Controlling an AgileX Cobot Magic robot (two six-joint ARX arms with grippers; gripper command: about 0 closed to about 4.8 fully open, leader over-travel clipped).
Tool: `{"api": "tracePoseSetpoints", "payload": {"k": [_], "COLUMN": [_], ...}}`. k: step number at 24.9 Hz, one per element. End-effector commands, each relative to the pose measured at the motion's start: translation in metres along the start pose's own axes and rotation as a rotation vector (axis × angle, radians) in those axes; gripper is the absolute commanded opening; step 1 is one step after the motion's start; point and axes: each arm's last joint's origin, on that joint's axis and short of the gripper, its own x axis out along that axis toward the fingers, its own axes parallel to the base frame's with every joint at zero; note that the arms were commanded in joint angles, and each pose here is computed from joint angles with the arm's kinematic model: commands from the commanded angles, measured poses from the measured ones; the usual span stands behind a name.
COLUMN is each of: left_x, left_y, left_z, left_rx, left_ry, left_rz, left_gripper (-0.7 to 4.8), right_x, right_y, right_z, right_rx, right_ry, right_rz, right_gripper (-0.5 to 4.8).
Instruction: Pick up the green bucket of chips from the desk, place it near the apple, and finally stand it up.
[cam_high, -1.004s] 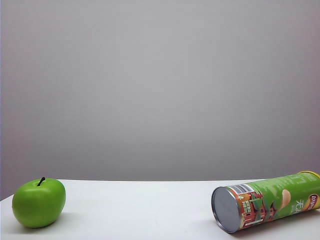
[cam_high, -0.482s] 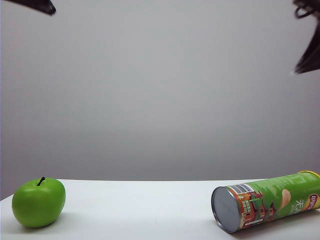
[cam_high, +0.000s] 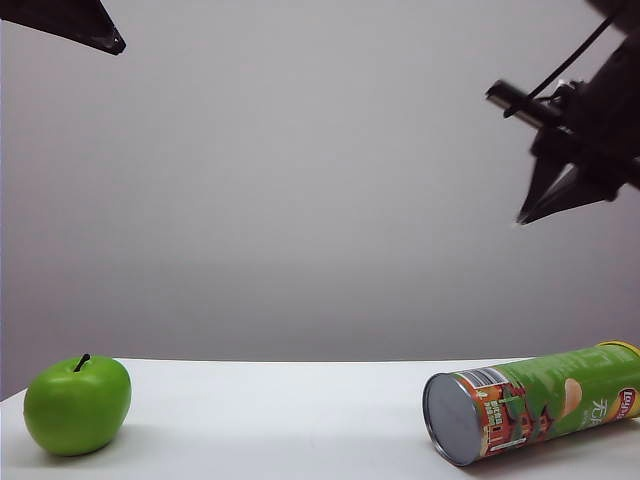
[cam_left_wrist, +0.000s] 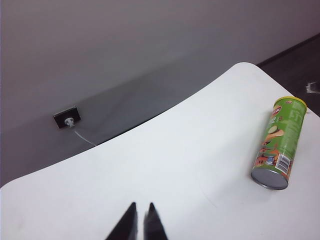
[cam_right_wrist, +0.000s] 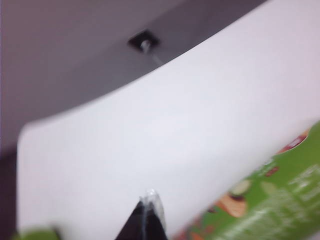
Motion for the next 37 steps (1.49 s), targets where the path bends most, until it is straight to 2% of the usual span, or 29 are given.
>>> {"api": "tracePoseSetpoints", "payload": {"k": [1, 2, 4, 5, 6, 7, 8, 15, 24, 26, 30, 37], "left_x": [0.0, 0.0, 0.0, 0.0, 0.0, 0.0, 0.0, 0.0, 0.001, 0.001, 0.001, 0.001], "left_y": [-0.001, -0.001, -0.001, -0.001, -0.001, -0.001, -0.001, -0.003, -0.005, -0.005, -0.005, -0.005], "left_z": [0.002, 0.002, 0.002, 0.002, 0.002, 0.002, 0.002, 0.001, -0.002, -0.002, -0.002, -0.002], "left_rx": [0.013, 0.011, 0.01, 0.008, 0.003, 0.003, 0.002, -0.009, -0.039, -0.038, -0.037, -0.036], "left_ry": [-0.017, -0.017, -0.017, -0.017, -0.016, -0.016, -0.013, -0.003, 0.034, 0.033, 0.034, 0.034], "left_rz": [-0.002, -0.002, -0.002, -0.002, -0.002, -0.002, -0.004, -0.014, -0.023, -0.022, -0.022, -0.022], "left_gripper": [0.26, 0.26, 0.26, 0.26, 0.26, 0.26, 0.26, 0.26, 0.26, 0.26, 0.27, 0.26], "right_x": [0.003, 0.004, 0.005, 0.005, 0.006, 0.006, 0.008, 0.019, 0.046, 0.05, 0.06, 0.062], "right_y": [0.009, 0.007, 0.002, 0.001, -0.001, -0.002, -0.003, -0.004, -0.02, -0.022, -0.026, -0.049], "right_z": [-0.003, -0.005, -0.009, -0.01, -0.012, -0.014, -0.015, -0.016, -0.027, -0.033, -0.035, -0.018], "right_rx": [0.35, 0.41, 0.501, 0.511, 0.507, 0.502, 0.502, 0.515, 0.523, 0.531, 0.572, 0.625], "right_ry": [-0.144, -0.139, -0.109, -0.098, -0.09, -0.08, -0.078, -0.055, 0.024, 0.087, 0.068, 0.01], "right_rz": [-0.067, -0.093, -0.171, -0.211, -0.248, -0.283, -0.302, -0.286, -0.374, -0.384, -0.393, -0.452], "right_gripper": [1.29, 1.68, 2.09, 2.47, 3.13, 4.66, 4.79, 4.79, 4.79, 4.79, 4.79, 4.79]}}
